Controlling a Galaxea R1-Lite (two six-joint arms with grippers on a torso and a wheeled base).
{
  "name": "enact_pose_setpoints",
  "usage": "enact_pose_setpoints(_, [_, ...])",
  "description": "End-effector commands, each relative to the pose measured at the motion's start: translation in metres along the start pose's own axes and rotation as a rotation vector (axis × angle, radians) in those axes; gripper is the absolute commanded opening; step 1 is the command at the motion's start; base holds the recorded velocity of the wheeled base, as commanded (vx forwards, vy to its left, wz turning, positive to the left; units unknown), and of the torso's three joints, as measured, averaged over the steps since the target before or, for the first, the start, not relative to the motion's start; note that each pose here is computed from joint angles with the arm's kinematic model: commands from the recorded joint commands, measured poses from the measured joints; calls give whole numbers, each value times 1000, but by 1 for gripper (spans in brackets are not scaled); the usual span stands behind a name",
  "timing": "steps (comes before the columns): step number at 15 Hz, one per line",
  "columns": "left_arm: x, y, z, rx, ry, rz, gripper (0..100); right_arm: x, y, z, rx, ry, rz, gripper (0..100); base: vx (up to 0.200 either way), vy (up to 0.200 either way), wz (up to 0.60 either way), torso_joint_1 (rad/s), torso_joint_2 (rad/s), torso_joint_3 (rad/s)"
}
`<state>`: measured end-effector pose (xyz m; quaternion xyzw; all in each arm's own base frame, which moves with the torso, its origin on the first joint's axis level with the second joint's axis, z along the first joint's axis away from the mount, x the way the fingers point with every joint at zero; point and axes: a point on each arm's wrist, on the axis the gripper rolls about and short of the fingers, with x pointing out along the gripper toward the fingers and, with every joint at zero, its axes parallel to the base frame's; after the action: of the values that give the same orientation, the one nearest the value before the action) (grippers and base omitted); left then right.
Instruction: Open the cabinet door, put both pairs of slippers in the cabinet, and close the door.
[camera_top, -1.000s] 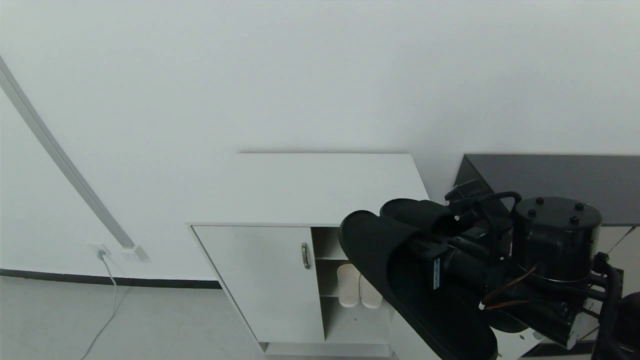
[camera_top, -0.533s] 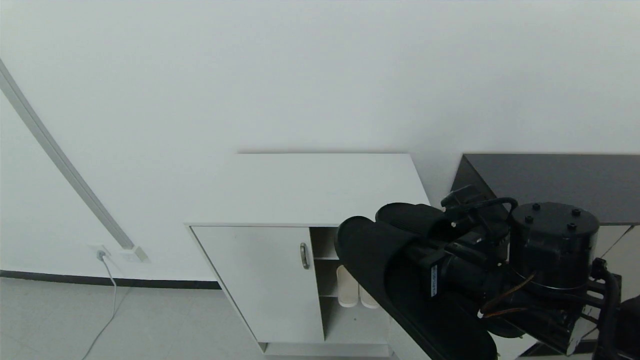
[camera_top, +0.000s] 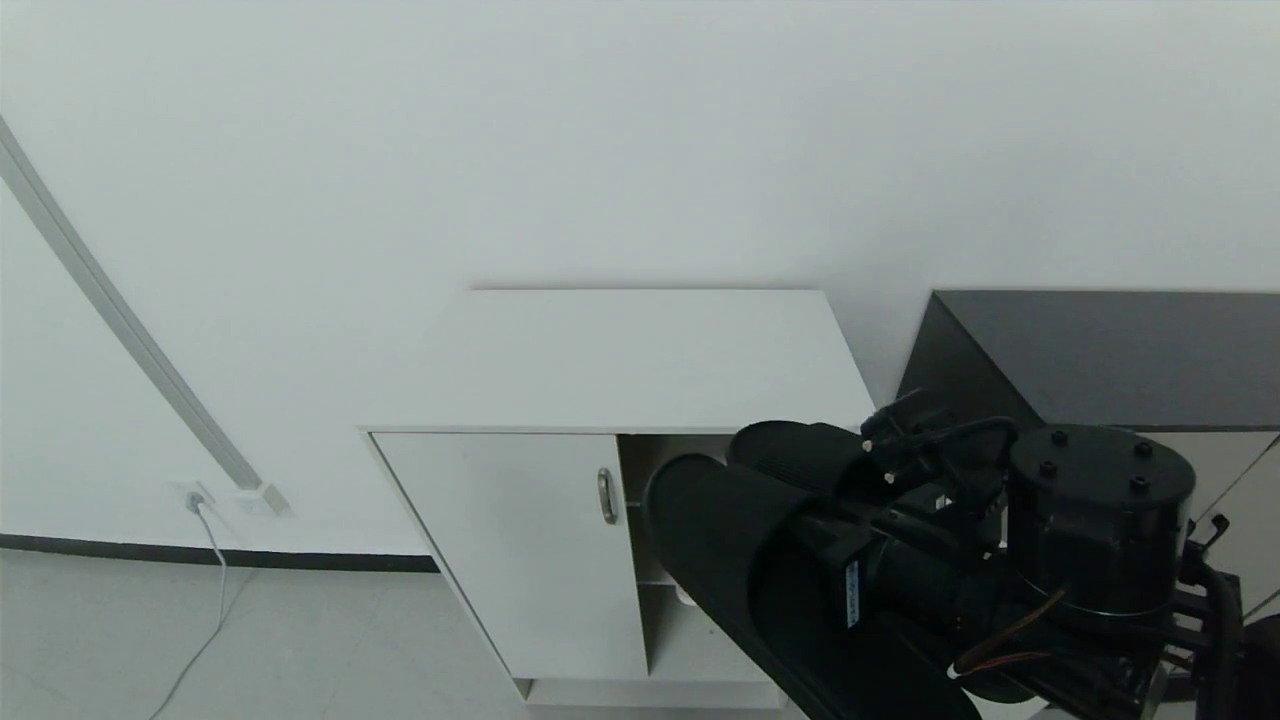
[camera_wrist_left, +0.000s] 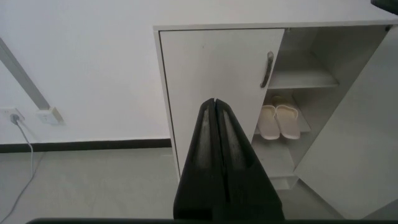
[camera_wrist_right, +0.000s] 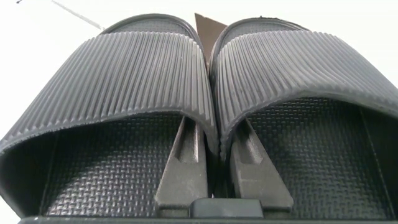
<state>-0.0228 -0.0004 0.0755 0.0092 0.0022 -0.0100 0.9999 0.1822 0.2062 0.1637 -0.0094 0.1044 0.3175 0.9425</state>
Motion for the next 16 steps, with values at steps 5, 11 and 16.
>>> enact_pose_setpoints(5, [0,0,0,0,0,0,0,1,2,-3,-6,12,5,0,0,0,0,-167,387,218])
enact_pose_setpoints(11, [0,0,0,0,0,-1,0,2,2,-6,-9,24,2,0,0,0,0,-228,544,309])
enact_pose_setpoints(16, [0,0,0,0,0,0,0,3,2,-9,-12,33,2,0,0,0,0,-206,527,319])
